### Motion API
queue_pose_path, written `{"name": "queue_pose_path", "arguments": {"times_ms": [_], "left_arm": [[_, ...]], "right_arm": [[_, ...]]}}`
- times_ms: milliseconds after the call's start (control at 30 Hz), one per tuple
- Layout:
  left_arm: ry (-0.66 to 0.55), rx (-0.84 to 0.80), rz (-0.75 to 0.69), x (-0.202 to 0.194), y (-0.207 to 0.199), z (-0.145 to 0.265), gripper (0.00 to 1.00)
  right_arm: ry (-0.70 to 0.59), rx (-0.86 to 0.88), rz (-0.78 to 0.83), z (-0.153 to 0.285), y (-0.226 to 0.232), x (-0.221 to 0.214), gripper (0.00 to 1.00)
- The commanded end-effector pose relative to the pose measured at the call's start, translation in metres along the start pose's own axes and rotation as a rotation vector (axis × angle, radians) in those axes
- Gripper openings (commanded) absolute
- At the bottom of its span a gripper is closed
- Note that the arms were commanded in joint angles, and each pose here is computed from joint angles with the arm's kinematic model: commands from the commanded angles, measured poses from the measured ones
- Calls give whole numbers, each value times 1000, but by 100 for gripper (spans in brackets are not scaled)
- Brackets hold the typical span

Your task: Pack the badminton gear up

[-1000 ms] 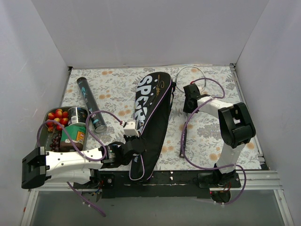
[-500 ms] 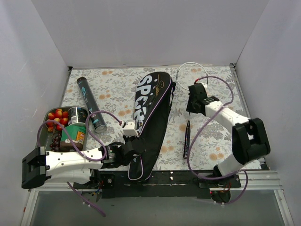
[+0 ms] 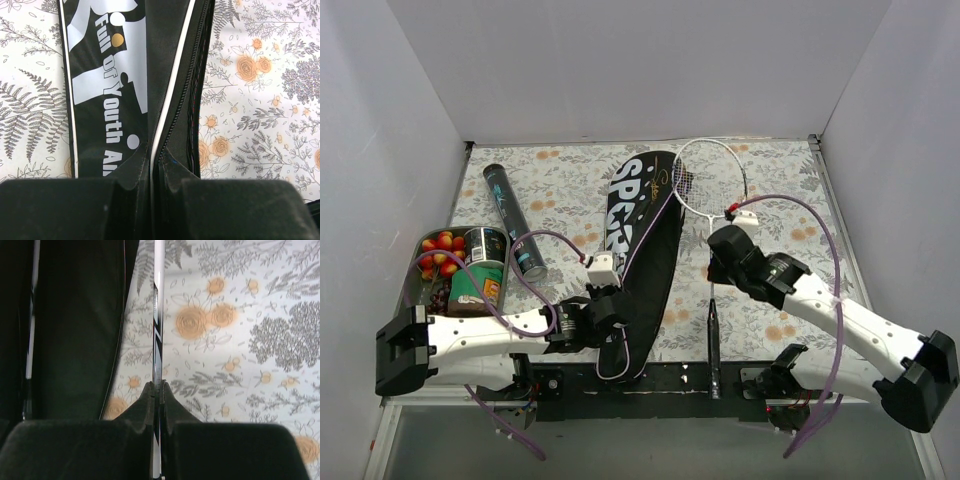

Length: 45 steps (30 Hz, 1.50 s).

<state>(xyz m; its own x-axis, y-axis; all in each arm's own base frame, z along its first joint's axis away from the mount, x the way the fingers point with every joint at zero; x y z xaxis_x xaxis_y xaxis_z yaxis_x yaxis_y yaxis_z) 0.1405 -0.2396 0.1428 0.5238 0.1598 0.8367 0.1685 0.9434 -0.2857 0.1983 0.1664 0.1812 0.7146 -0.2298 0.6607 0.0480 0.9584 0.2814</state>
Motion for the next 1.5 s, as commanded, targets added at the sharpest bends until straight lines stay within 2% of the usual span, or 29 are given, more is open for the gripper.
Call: {"name": "queue_pose_path", "arguments": {"times_ms": [0, 267, 533, 1067, 1467], "left_arm": [[-61, -3, 59, 22, -16, 2, 0], [-33, -7, 39, 23, -31, -3, 0], [-45, -1, 49, 28, -37, -5, 0], [-18, -4, 48, 20, -34, -6, 0], [1, -11, 50, 11, -24, -3, 0]], "right_arm": [[-33, -65, -60, 29, -16, -21, 1], [43, -107, -42, 46, -42, -73, 1], [103, -101, 21, 47, -45, -95, 1], [109, -10, 141, 35, 26, -91, 1], [81, -8, 259, 1, 84, -77, 1]]}}
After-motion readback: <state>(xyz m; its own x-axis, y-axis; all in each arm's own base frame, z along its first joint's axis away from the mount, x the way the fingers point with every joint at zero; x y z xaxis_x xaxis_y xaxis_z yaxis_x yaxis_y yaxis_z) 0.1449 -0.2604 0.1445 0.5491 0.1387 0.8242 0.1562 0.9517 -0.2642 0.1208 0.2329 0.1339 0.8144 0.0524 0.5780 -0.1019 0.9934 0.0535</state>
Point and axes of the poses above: each gripper's point midway between its finger pads, its own z axis back along the fingers, its own y axis along the line the jaws close on, x = y × z, the point moved 5 cm from there along z, back along the fingers, and after that the axes turned 5 degrees about -z, right-handed, at the moved point
